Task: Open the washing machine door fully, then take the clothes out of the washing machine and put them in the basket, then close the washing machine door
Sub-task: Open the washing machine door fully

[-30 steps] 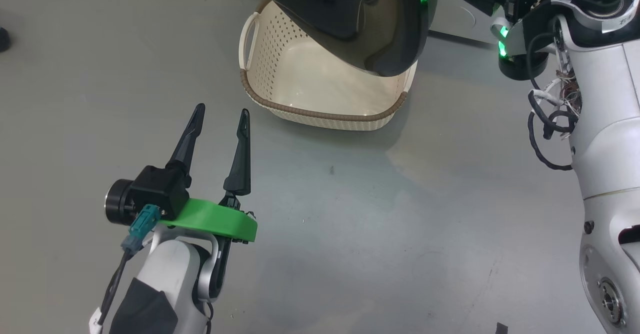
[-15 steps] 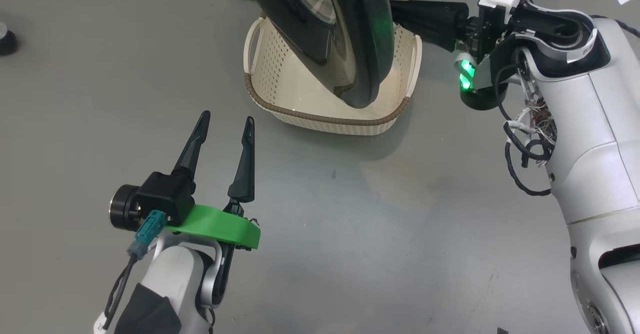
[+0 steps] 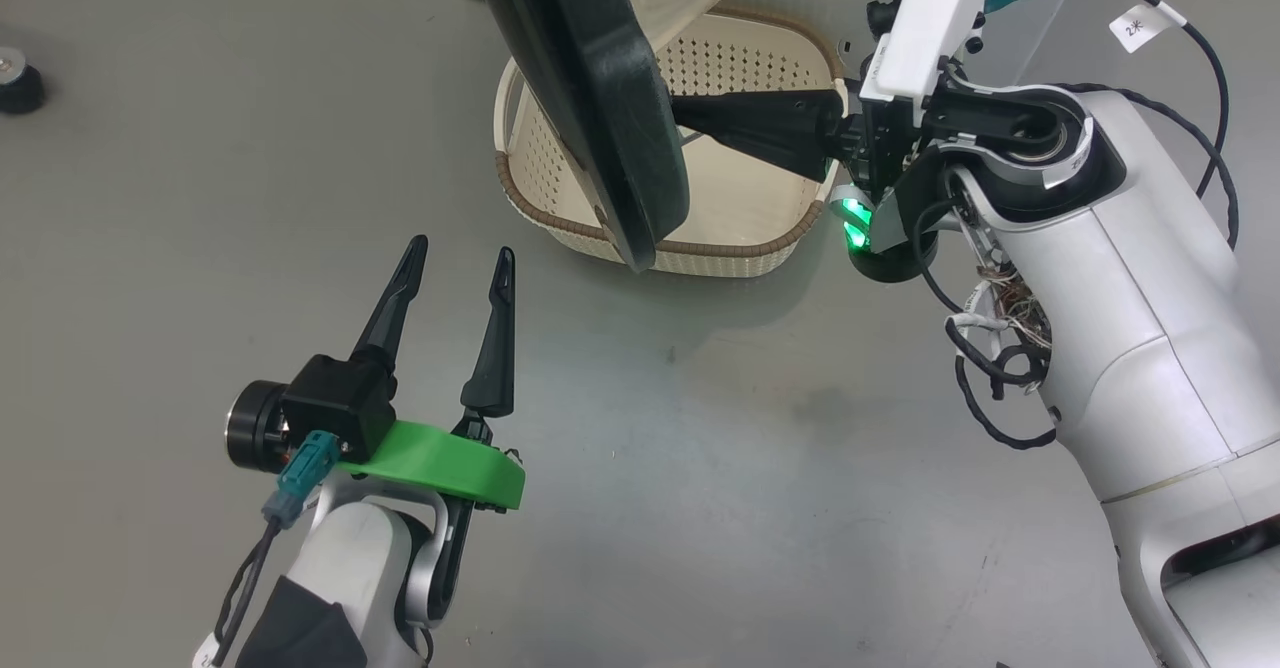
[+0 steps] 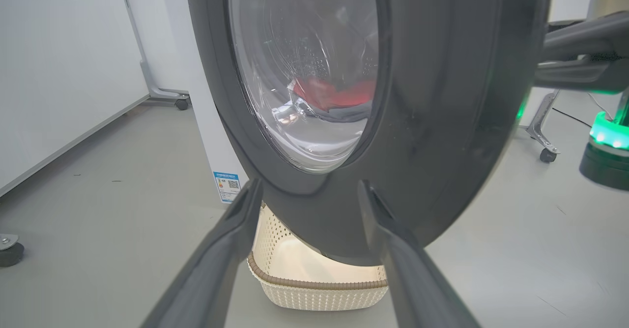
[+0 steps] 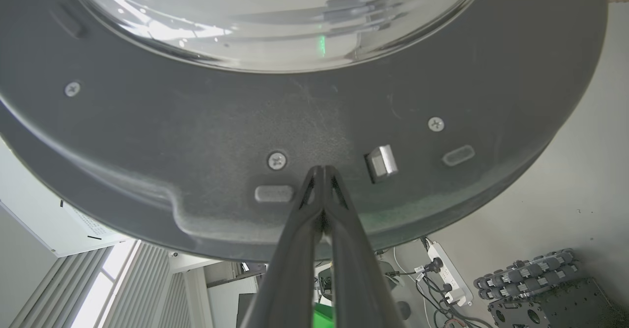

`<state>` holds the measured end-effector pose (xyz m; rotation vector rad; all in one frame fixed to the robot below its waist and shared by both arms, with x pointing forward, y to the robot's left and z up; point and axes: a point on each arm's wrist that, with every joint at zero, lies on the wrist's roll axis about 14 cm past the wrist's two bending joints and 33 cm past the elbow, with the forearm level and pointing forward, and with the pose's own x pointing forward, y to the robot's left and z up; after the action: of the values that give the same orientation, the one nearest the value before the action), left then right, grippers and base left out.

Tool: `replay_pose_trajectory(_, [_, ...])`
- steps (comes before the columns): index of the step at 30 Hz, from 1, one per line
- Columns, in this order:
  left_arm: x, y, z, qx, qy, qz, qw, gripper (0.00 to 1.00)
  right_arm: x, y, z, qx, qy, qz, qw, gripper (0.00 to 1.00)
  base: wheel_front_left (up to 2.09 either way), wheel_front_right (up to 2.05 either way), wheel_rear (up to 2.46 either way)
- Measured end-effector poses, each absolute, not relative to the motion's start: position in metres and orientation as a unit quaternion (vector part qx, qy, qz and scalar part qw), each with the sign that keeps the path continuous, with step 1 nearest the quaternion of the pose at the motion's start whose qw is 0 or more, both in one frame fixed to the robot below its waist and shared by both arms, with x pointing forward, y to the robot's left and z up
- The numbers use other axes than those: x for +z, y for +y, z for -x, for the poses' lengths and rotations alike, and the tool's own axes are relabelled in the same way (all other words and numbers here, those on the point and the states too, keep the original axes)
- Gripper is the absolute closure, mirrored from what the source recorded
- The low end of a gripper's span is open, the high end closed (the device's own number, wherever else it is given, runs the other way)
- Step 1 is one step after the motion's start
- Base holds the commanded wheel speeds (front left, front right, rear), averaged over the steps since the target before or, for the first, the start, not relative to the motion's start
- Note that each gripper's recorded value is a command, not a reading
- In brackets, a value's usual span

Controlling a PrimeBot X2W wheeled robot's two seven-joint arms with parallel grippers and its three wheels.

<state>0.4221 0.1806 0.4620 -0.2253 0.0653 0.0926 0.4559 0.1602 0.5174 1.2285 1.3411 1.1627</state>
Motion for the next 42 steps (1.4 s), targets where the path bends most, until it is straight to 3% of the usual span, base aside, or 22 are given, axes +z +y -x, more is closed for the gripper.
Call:
replay_pose_trajectory(13, [0.461,0.184,-0.422,0.051,0.033,0.112,0.992,0.00,0.515,0.171,-0.448,0.468,0.547,-0.504,0.477,1.00,0.00,0.00,0.00])
replay_pose_trajectory(22, [0.472,0.193,-0.423,0.064,0.016,0.110,0.992,0.00,0.509,0.157,-0.459,0.439,0.515,-0.496,0.544,1.00,0.00,0.00,0.00])
replay_pose_trajectory(26, [0.475,0.189,-0.423,0.058,0.013,0.105,0.993,0.00,0.498,0.140,-0.462,0.425,0.490,-0.479,0.591,1.00,0.00,0.00,0.00])
replay_pose_trajectory(31, [0.474,0.190,-0.419,0.062,0.013,0.106,0.992,0.00,0.496,0.102,-0.487,0.398,0.408,-0.442,0.692,1.00,0.00,0.00,0.00])
replay_pose_trajectory(39, [0.483,0.183,-0.421,0.052,0.000,0.107,0.993,0.00,0.488,0.026,-0.507,0.352,0.280,-0.274,0.850,1.00,0.00,0.00,0.00])
replay_pose_trajectory(42, [0.486,0.181,-0.420,0.049,-0.005,0.107,0.993,0.00,0.498,0.004,-0.511,0.340,0.222,-0.206,0.890,1.00,0.00,0.00,0.00])
